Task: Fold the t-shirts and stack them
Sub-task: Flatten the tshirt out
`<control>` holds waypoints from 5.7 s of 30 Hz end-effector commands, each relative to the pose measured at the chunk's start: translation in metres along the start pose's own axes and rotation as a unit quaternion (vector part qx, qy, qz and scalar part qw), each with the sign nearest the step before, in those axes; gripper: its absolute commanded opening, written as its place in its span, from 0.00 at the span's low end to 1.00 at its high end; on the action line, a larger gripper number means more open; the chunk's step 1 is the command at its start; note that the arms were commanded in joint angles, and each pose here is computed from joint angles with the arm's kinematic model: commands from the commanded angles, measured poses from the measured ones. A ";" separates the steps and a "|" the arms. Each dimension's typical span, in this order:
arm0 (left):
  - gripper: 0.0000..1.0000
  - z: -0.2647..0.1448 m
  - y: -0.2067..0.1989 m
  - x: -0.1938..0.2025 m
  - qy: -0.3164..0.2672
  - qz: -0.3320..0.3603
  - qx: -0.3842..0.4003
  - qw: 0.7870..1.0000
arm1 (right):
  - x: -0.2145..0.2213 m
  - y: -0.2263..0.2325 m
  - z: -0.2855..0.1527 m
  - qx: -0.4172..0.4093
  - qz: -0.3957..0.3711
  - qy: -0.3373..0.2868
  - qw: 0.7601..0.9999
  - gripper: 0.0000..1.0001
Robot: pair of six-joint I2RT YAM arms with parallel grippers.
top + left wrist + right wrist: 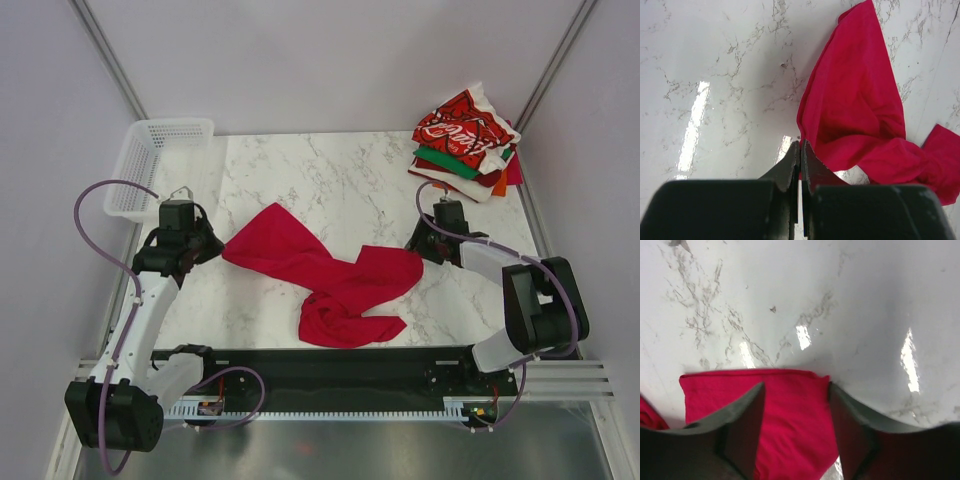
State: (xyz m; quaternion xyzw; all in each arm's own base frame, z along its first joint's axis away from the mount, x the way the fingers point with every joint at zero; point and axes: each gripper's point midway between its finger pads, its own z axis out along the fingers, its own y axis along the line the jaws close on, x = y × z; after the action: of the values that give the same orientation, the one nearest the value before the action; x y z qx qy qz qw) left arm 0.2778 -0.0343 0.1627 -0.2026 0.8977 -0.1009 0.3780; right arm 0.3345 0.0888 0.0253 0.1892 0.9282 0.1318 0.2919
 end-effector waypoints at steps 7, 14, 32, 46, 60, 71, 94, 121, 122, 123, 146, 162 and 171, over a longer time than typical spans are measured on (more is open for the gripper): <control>0.02 0.004 0.002 -0.007 -0.003 0.005 0.008 1.000 | 0.021 0.019 0.000 -0.064 0.020 0.039 0.997 0.04; 0.02 -0.004 0.001 -0.030 -0.035 0.004 0.006 0.999 | -0.040 0.064 -0.046 -0.113 0.000 -0.019 0.993 0.00; 0.02 -0.338 -0.111 -0.184 -0.400 0.068 0.247 0.880 | -0.197 0.172 -0.533 -0.316 -0.184 -0.507 0.781 0.00; 0.02 -0.443 -0.097 -0.167 -0.518 0.101 0.257 0.810 | -0.141 0.145 -0.683 -0.331 -0.282 -0.670 0.601 0.00; 0.02 -0.126 -0.106 -0.238 -0.268 0.082 0.118 0.953 | -0.346 0.284 -0.313 -0.308 -0.305 -0.463 0.773 0.00; 1.00 0.041 -0.080 -0.170 -0.059 0.084 0.070 0.992 | -0.351 0.264 -0.100 -0.300 -0.223 -0.321 0.870 0.98; 0.95 0.062 -0.061 -0.049 0.046 0.024 0.053 0.997 | -0.043 0.220 0.026 -0.288 -0.193 -0.029 0.937 0.98; 0.95 0.080 -0.041 0.000 0.085 0.024 -0.029 0.996 | 0.017 0.060 -0.097 -0.062 -0.133 -0.004 0.989 0.98; 0.95 0.089 -0.042 0.009 0.096 0.022 -0.031 0.995 | 0.015 0.076 -0.104 -0.098 -0.135 0.000 0.986 0.98; 0.94 0.093 -0.043 0.022 0.109 0.021 -0.029 0.993 | 0.005 0.089 -0.108 -0.119 -0.136 -0.013 0.983 0.98; 0.89 0.096 0.025 0.090 0.118 -0.013 -0.118 0.986 | -0.082 0.129 -0.080 -0.132 -0.092 -0.049 0.986 0.98; 0.95 0.015 0.042 0.052 0.030 -0.069 -0.137 0.988 | -0.075 0.129 -0.072 -0.169 -0.061 -0.051 0.982 0.98; 0.96 0.037 0.088 0.113 0.123 -0.095 -0.233 0.960 | -0.035 0.129 -0.086 -0.191 -0.087 -0.020 0.978 0.98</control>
State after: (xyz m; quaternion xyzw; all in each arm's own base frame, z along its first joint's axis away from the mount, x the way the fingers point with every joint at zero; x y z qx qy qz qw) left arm 0.2251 -0.0192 0.0499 -0.3200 0.9199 0.0167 0.2260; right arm 0.3501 0.1720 0.1351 0.0646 0.9092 0.2497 0.3269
